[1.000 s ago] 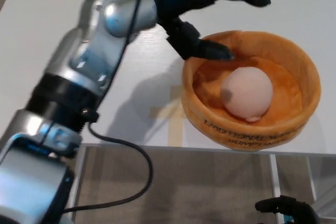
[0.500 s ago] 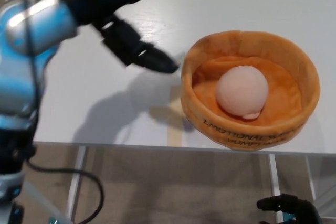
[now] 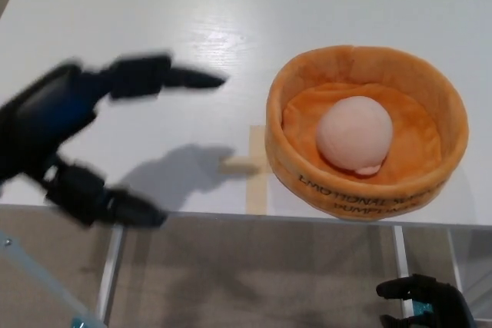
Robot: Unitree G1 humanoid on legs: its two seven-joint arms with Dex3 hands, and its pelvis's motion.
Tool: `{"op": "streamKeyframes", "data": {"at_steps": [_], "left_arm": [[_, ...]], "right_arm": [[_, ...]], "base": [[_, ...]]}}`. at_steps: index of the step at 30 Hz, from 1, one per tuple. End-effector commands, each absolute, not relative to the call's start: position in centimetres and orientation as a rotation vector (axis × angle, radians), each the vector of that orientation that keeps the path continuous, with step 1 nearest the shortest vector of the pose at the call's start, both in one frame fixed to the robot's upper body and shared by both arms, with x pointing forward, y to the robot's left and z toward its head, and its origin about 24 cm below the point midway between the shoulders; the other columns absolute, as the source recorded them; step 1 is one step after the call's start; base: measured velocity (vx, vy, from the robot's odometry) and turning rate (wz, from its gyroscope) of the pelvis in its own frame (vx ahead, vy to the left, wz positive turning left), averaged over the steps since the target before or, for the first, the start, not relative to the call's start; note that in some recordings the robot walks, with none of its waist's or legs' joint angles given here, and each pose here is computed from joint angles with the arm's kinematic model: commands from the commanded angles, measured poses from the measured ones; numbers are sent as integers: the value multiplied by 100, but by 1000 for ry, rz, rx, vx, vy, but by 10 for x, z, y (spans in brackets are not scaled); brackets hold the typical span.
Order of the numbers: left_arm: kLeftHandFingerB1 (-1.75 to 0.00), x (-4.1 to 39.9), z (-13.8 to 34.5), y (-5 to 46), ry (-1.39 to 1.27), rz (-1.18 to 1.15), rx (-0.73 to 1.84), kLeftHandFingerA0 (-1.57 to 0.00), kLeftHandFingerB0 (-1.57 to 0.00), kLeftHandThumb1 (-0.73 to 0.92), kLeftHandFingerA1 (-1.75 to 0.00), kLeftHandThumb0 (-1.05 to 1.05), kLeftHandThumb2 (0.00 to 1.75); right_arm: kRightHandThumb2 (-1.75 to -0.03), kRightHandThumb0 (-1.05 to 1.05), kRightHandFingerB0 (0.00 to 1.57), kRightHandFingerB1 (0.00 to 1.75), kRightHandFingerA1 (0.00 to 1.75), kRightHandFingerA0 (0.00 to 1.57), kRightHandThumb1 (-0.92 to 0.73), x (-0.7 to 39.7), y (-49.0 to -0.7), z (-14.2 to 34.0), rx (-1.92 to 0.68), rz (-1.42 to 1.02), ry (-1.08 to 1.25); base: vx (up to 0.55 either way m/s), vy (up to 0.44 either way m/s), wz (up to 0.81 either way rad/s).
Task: Use the left hand to pick up the pink round toy on the left and place it inside the orange plate on the desk.
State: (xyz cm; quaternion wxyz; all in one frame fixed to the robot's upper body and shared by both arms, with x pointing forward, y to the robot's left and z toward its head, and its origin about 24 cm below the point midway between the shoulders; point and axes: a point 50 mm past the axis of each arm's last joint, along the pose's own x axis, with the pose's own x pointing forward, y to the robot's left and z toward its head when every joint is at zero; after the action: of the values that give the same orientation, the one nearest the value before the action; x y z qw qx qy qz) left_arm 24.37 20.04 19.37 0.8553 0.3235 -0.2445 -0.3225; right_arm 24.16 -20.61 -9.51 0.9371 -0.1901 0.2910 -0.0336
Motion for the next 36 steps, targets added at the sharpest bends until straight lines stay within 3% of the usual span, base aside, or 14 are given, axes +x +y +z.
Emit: {"op": "streamKeyframes", "data": {"at_steps": [1, 3, 4, 11, 19, 20, 21, 24, 25, 28, 32, 36], "left_arm": [[-39, 156, 123, 234, -207, -877, 187, -32, -35, 40, -44, -36, 61], [-40, 153, 106, 237, -134, -840, 170, -31, -34, 40, -44, -41, 63], [-33, 153, 95, 239, -84, -811, 187, -33, -39, 48, -36, -39, 54], [-33, 152, 60, 243, 54, -741, 208, -35, -38, 50, -36, -39, 55], [-31, 172, -18, 248, 228, -575, 414, -42, -37, 57, -37, -47, 57], [-43, 175, -26, 248, 250, -557, 430, -37, -26, 44, -51, -51, 80], [-44, 179, -35, 249, 296, -536, 454, -30, -26, 52, -48, -61, 87], [-44, 185, -49, 251, 361, -507, 508, -29, -25, 55, -48, -65, 90], [-31, 187, -55, 253, 392, -490, 554, -33, -34, 71, -32, -66, 60], [-31, 188, -60, 254, 419, -473, 599, -33, -34, 71, -32, -66, 60], [-30, 181, -84, 264, 552, -371, 677, -21, -26, 75, -32, -69, 62], [-30, 175, -92, 266, 593, -332, 652, -26, -28, 75, -33, -68, 63]], "right_arm": [[-58, -12, 68, 83, 92, 68, -54, 234, -214, -99, -393, -82, 616], [-57, -11, 67, 82, 91, 67, -55, 235, -214, -98, -395, -85, 619], [-58, -11, 68, 83, 92, 68, -54, 235, -213, -98, -393, -86, 620], [-58, -11, 68, 82, 93, 70, -54, 235, -213, -99, -394, -84, 621], [-56, -12, 67, 81, 91, 69, -54, 234, -214, -99, -410, -82, 622], [-57, -11, 68, 82, 92, 70, -53, 233, -214, -99, -413, -82, 616], [-58, -12, 67, 83, 93, 68, -54, 233, -214, -99, -407, -80, 619], [-59, -12, 68, 83, 94, 70, -53, 233, -214, -100, -396, -77, 624], [-58, -14, 68, 82, 92, 68, -53, 233, -214, -100, -401, -78, 628], [-58, -14, 68, 82, 92, 68, -53, 233, -213, -100, -409, -77, 632], [-58, -13, 66, 83, 96, 67, -54, 232, -213, -101, -390, -79, 628], [-58, -12, 67, 82, 91, 68, -53, 234, -214, -99, -395, -82, 622]], "base": [[0, 0, 0], [0, 0, 0], [0, 0, 0], [0, 0, 0], [0, 0, 0], [0, 0, 0], [0, 0, 0], [0, 0, 0], [0, 0, 0], [0, 0, 0], [0, 0, 0], [0, 0, 0]]}}
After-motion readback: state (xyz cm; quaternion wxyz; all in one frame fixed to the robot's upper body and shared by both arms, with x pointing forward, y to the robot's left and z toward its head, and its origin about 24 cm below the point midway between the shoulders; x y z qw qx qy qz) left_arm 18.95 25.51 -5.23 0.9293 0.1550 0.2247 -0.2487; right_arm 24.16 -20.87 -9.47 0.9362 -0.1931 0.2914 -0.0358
